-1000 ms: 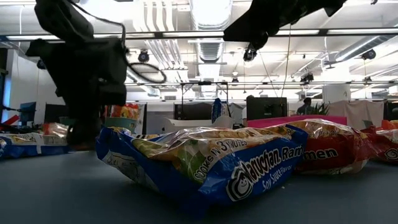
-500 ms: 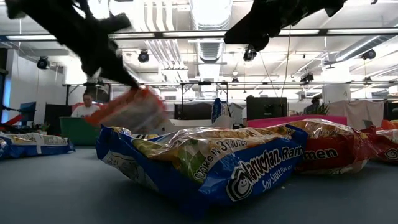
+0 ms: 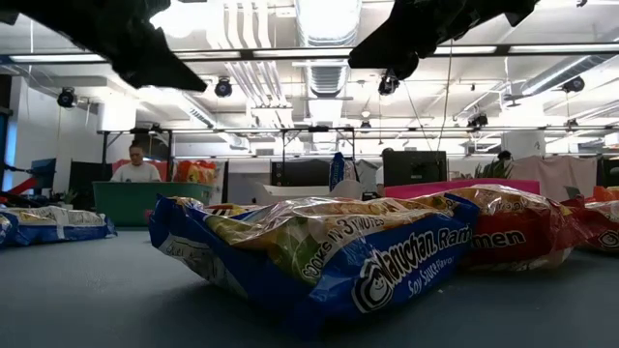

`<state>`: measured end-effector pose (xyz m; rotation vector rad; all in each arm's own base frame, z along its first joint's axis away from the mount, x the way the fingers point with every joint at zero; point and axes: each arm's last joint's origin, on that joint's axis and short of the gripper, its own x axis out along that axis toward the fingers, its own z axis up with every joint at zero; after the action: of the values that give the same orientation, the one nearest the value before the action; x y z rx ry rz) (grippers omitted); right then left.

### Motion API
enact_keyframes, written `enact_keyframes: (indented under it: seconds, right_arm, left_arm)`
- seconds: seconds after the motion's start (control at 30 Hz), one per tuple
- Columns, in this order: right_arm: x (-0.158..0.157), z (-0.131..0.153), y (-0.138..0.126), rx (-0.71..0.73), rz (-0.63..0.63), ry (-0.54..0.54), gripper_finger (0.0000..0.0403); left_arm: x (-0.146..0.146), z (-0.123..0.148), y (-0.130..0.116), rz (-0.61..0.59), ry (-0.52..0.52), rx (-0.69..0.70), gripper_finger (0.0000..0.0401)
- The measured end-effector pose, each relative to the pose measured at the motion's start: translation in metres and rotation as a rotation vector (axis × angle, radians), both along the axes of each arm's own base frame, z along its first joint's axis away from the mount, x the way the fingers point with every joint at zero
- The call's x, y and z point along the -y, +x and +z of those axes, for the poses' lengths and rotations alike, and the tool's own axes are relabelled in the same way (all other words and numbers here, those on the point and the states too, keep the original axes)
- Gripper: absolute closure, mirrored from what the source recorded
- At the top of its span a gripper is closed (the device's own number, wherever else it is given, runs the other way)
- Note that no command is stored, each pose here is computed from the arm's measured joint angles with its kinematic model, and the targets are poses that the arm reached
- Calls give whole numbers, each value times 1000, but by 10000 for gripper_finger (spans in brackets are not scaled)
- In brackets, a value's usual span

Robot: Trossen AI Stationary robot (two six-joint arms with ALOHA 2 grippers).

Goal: Sort Maruchan noodles
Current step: Put the orange noodle pack into the green bin

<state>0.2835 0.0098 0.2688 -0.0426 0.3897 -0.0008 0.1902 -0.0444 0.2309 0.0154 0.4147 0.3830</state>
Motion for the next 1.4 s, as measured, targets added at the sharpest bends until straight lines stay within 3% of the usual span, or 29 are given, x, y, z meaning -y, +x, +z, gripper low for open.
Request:
enact_keyframes:
  seconds: [0.1, 0.3, 0.7, 1.0, 1.17, 1.4]
  right_arm:
    - [0, 0, 0, 0, 0, 0, 317]
    - [0, 0, 0, 0, 0, 0, 317]
    - [0, -1, 0, -1, -3, 7, 317]
    - [0, -1, 0, -2, -3, 8, 317]
    - [0, -1, 0, -2, -10, 24, 317]
    - [0, -1, 0, -2, -10, 24, 317]
  left_arm:
    - [2, -12, 4, 18, -44, -31, 401]
    - [12, -30, 26, -64, -87, -116, 375]
    - [34, -56, 76, -169, 67, -378, 233]
    - [42, -73, 96, -202, 142, -525, 216]
    - [46, -75, 109, -158, 132, -633, 212]
    - [53, -80, 119, -132, 179, -776, 156]
